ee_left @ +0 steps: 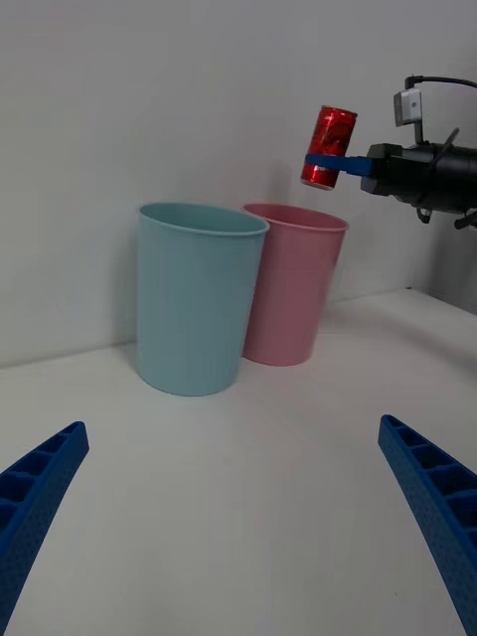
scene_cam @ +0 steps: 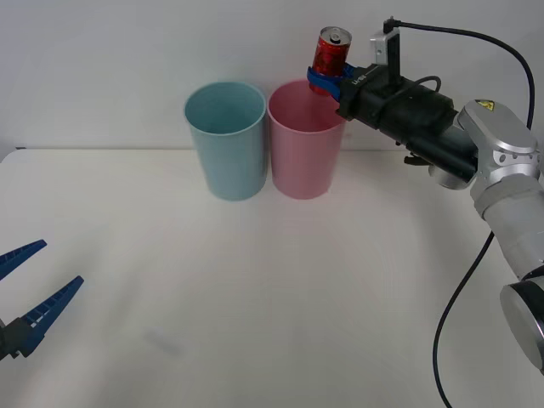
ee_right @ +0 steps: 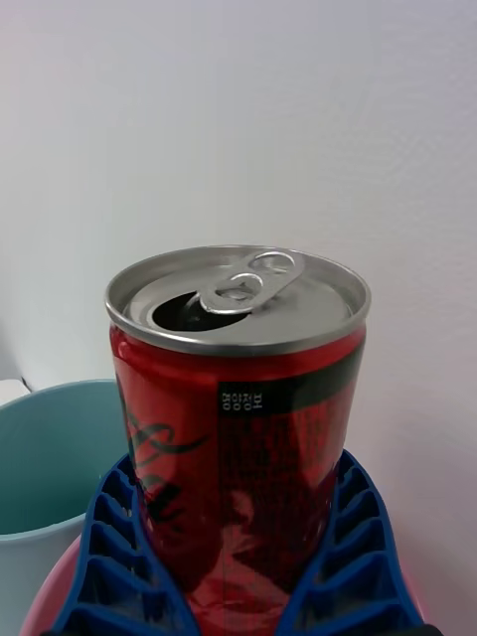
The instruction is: Grasp the object on the table and drop it into the matching bin: aluminum can to the light blue bin, PET bottle to the pink bin.
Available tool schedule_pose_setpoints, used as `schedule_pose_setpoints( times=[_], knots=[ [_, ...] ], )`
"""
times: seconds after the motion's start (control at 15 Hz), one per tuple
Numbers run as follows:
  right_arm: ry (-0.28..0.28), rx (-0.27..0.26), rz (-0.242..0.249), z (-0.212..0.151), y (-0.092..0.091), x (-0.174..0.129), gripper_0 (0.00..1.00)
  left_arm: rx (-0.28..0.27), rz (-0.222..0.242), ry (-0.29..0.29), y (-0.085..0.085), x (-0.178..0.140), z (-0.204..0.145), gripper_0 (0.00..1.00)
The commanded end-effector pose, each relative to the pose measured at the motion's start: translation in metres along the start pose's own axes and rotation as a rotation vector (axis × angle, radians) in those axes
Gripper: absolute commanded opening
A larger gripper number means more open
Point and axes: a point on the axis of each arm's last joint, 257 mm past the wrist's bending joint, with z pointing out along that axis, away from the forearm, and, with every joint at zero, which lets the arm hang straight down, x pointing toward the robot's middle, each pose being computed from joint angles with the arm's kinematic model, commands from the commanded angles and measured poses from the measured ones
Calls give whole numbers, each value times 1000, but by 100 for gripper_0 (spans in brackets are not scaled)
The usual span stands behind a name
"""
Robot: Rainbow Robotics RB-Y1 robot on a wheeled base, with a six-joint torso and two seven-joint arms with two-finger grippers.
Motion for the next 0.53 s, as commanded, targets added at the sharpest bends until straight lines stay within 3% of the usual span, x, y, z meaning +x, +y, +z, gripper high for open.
schedule_pose_setpoints(
  times=[0.07, 0.53],
  knots=[
    [1, 1, -1, 0, 0, 0, 0, 0, 0, 0, 0, 0, 0, 100],
    [8, -24, -13, 15, 13, -5, 0, 0, 0, 0, 0, 0, 0, 100]
  ],
)
